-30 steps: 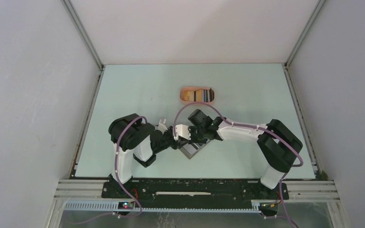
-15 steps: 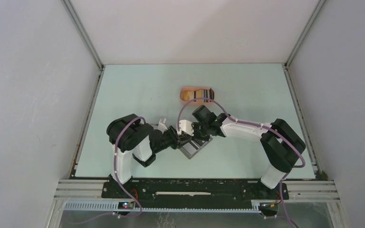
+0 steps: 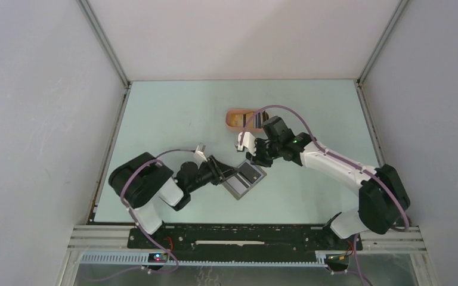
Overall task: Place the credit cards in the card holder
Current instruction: Insert the credit card into the card holder, then turn over the card slot in the card holder.
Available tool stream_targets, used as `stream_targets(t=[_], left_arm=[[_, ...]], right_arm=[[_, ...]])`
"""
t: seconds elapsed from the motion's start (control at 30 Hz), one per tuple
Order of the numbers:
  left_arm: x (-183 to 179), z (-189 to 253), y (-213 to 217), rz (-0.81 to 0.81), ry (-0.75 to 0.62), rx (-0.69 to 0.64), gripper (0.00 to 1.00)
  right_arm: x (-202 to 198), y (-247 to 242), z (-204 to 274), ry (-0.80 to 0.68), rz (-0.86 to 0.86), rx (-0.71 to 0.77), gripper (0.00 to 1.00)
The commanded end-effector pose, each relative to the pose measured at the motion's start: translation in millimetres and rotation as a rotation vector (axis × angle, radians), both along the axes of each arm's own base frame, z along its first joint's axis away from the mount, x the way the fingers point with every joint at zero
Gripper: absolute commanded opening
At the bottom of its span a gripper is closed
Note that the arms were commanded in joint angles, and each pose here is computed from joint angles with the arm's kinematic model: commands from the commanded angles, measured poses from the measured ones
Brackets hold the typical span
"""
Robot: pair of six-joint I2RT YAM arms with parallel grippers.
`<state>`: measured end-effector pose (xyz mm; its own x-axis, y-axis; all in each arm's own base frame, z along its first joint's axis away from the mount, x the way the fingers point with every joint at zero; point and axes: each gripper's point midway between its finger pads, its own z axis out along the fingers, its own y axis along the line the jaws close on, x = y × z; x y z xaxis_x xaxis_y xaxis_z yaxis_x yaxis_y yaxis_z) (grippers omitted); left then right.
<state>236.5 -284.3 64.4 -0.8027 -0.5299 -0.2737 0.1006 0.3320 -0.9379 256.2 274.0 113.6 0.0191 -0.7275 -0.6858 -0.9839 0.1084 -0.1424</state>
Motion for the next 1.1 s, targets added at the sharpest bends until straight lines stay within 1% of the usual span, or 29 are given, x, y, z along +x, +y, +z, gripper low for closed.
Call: stream_targets(t=[0.0,0.07,0.17,0.23,0.37,0.5,0.57,0.63,0.67,0.7,0.8,0.83,0.9,1.0,1.07], left_arm=[[-3,29,5,-0.024,-0.165,0.015,0.38],[-5,41,8,-0.027,-0.215,0.030,0.39],[-6,57,14,-0.029,-0.302,0.086,0.40],[-5,65,19,-0.021,-0.354,0.160,0.40],[-6,93,33,0.015,-0.478,0.326,0.49],[-11,135,50,0.064,-0.613,0.363,0.56],[-13,150,60,0.095,-0.659,0.377,0.61],[-16,162,67,0.112,-0.693,0.384,0.67],[-15,168,72,0.138,-0.709,0.391,0.72],[-17,174,77,0.155,-0.727,0.390,0.78],[-19,178,83,0.179,-0.753,0.395,0.95],[-19,177,85,0.186,-0.752,0.399,0.99],[-17,174,91,0.214,-0.739,0.411,1.00],[-11,161,101,0.271,-0.683,0.434,1.00],[-12,155,100,0.270,-0.673,0.427,1.00]], right_arm=[[-4,1,49,-0.012,0.007,0.134,0.25],[-5,-2,61,-0.012,-0.002,0.168,0.27],[-4,-10,75,-0.019,-0.025,0.207,0.33],[-4,-13,84,-0.032,-0.033,0.223,0.38],[-8,-18,103,-0.074,-0.046,0.254,0.52],[-15,-21,117,-0.080,-0.052,0.290,0.67],[-20,-21,121,-0.049,-0.049,0.316,0.78],[-29,-20,120,0.020,-0.038,0.342,0.89],[-33,-19,119,0.056,-0.028,0.348,0.90],[-37,-17,117,0.093,-0.021,0.356,0.95],[-45,-13,113,0.198,0.003,0.368,0.96],[-45,-11,111,0.222,0.003,0.368,0.96],[-45,-9,106,0.270,-0.005,0.361,0.96],[-42,-5,96,0.325,-0.031,0.350,0.96],[-37,-3,89,0.355,-0.062,0.342,0.96]])
